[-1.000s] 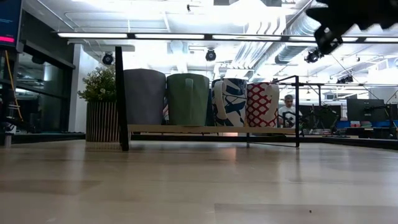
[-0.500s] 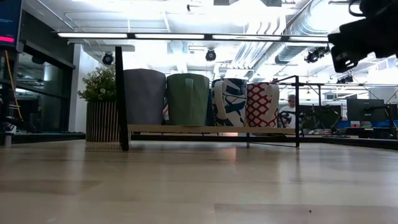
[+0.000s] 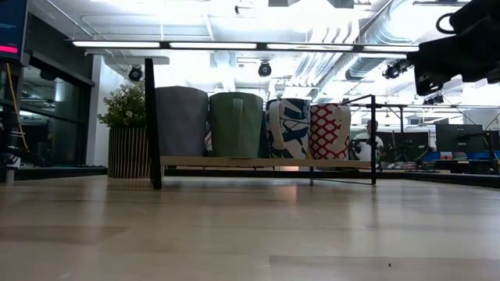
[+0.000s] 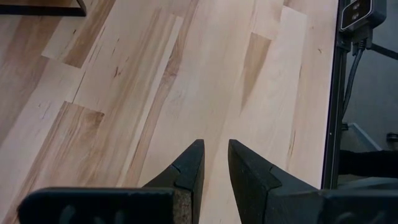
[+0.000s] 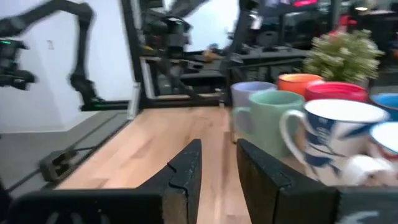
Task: Place coffee mugs
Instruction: Return to Home Position
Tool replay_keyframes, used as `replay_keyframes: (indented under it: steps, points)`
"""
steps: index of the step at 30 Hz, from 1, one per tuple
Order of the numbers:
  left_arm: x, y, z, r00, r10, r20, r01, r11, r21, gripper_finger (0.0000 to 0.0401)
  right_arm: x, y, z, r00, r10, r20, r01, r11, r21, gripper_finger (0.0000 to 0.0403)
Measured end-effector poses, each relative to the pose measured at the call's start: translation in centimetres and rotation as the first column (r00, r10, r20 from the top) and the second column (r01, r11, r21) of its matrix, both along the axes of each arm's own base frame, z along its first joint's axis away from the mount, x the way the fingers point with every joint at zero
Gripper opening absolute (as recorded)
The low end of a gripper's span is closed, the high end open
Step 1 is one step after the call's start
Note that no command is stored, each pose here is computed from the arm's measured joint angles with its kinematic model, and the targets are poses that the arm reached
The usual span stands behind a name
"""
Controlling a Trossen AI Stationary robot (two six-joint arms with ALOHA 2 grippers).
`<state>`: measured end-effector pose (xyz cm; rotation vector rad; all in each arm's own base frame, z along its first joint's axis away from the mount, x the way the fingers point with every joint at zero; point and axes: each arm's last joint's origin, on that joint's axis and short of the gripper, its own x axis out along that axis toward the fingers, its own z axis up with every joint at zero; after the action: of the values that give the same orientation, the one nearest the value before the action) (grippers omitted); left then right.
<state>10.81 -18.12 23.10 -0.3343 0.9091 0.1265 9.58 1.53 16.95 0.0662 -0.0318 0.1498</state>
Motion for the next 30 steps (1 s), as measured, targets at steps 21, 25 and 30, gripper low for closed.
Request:
replay_keyframes:
  steps: [21,25,30]
  points:
    - [0.1,-0.2,0.1,1.0,0.0,0.01,0.0,1.0,-0.019,0.006,0.2,-1.7,-0.2,0.987,-0.155,-0.052,0.163,0.962,0.219,0.0085]
    - [0.1,-0.2,0.1,1.0,0.0,0.01,0.0,1.0,-0.019,0.006,0.2,-1.7,-0.2,0.986,-0.155,-0.053,0.163,0.962,0.217,0.0085]
    - [0.1,-0.2,0.1,1.0,0.0,0.01,0.0,1.0,-0.019,0.006,0.2,-1.7,-0.2,0.986,-0.156,-0.053,0.163,0.962,0.217,0.0085]
